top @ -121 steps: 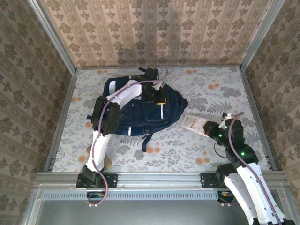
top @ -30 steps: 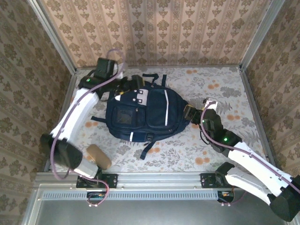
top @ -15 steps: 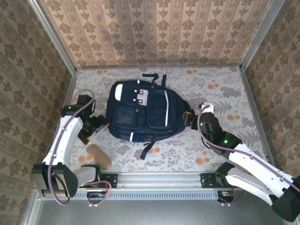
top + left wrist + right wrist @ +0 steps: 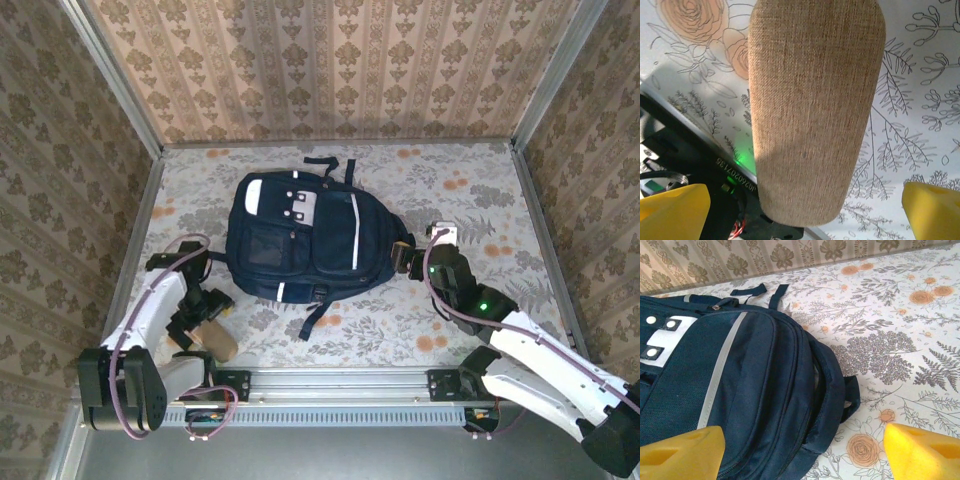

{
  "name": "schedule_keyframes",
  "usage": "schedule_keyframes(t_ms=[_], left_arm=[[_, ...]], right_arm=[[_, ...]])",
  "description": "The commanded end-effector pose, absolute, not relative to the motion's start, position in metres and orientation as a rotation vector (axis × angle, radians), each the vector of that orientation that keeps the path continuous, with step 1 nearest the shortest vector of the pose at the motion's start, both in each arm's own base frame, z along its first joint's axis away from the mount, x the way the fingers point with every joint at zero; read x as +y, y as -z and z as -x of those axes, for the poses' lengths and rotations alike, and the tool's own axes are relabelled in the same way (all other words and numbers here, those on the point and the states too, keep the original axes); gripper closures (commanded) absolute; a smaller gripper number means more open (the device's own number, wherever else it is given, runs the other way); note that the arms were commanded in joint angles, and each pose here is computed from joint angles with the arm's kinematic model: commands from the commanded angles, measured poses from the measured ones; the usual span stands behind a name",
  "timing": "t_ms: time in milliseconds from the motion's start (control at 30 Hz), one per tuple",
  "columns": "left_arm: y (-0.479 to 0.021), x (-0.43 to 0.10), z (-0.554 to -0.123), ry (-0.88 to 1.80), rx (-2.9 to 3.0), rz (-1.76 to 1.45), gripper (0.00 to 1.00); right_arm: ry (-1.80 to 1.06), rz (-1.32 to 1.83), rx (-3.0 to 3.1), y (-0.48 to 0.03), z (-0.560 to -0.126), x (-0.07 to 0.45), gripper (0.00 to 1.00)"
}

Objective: Pack books, pencil case, and school supplies into a backpack

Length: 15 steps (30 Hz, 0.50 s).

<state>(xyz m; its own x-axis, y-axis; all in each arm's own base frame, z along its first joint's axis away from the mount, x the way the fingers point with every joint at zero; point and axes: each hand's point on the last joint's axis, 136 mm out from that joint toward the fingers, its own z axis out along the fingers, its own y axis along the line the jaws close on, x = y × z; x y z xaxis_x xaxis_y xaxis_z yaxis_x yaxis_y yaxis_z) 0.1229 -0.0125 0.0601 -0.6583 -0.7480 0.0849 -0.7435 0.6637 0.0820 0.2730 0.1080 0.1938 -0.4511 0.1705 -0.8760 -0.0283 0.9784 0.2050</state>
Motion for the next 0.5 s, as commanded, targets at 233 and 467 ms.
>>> schedule_keyframes(t_ms=[233, 467], left_arm=[[-0.031, -0.009, -0.126, 0.068, -2.71, -1.321, 0.02], [-0.023, -0.013, -0.134, 0.007, -2.731, -1.328, 0.37]], right_arm=[[-0.283, -0.077, 1.994, -0.197, -0.272, 0.115, 0.16], [-0.294, -0.087, 1.997, -0.193, -0.27, 0.115, 0.18]])
